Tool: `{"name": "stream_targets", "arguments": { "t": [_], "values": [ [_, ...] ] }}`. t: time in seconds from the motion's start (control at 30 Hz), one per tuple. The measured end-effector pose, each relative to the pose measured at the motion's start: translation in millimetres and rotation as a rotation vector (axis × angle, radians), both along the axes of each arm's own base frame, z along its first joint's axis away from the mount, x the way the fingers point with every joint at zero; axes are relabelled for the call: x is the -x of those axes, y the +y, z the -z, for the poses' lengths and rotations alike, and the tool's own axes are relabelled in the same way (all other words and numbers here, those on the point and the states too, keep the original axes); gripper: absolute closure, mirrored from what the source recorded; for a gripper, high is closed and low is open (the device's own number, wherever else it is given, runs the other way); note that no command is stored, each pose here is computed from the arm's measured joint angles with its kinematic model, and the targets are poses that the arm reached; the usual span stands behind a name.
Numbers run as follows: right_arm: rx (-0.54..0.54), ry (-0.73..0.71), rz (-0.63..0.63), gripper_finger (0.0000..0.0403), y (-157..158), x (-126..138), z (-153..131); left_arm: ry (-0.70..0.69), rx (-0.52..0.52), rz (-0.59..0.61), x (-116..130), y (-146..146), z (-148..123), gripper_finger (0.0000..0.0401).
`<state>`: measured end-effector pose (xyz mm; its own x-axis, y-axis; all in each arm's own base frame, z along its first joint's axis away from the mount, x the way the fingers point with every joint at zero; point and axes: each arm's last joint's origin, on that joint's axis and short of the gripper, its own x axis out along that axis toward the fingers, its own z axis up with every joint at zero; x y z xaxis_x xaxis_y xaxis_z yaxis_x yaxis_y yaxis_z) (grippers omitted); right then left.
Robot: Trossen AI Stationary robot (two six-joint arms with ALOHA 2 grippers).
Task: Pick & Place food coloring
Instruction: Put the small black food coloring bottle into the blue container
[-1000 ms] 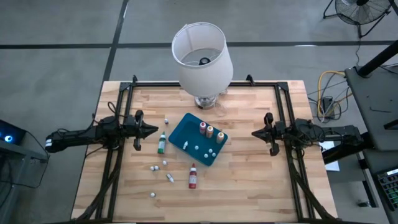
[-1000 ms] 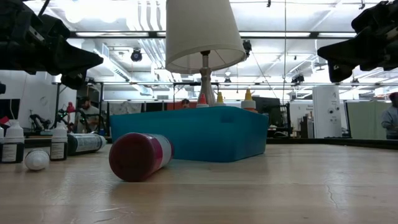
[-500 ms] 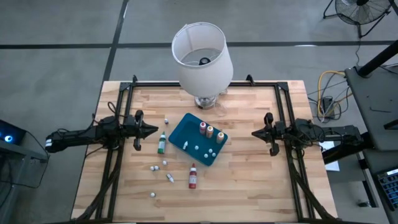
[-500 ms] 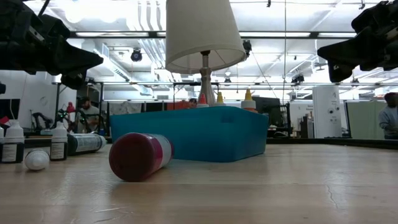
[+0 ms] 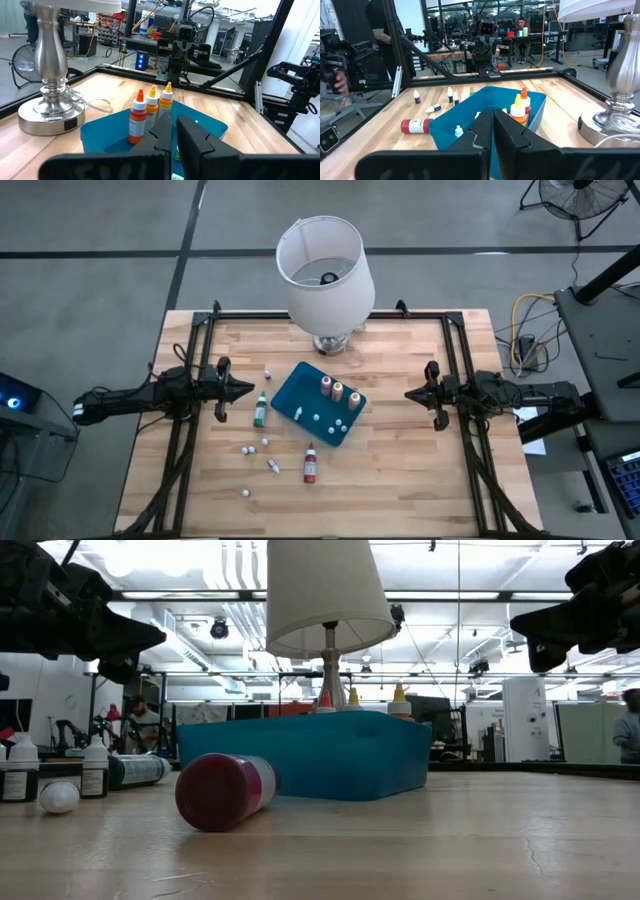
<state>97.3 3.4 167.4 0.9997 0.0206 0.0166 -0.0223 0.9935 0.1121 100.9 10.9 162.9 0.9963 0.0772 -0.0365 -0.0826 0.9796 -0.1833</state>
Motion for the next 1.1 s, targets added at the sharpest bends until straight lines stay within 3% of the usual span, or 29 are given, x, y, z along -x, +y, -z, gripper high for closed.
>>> {"name": "stream_targets", "arguments": {
  "t": [0.27,0.6,0.8,1.1],
  "values": [
    [0.000,0.000,0.000,0.0394,0,0,0,-0.001,0.002,-0.001,0,0,0,0.0401],
    [0.000,0.000,0.000,0.0394,0,0,0,-0.010,0.103,-0.009,0,0,0,0.0401],
    [0.000,0.000,0.000,0.0394,0,0,0,-0.017,0.104,-0.019,0,0,-1,0.0401],
    [0.000,0.000,0.000,0.0394,0,0,0,-0.213,0.134,-0.017,1,1,-20,0.0401]
  ]
}}
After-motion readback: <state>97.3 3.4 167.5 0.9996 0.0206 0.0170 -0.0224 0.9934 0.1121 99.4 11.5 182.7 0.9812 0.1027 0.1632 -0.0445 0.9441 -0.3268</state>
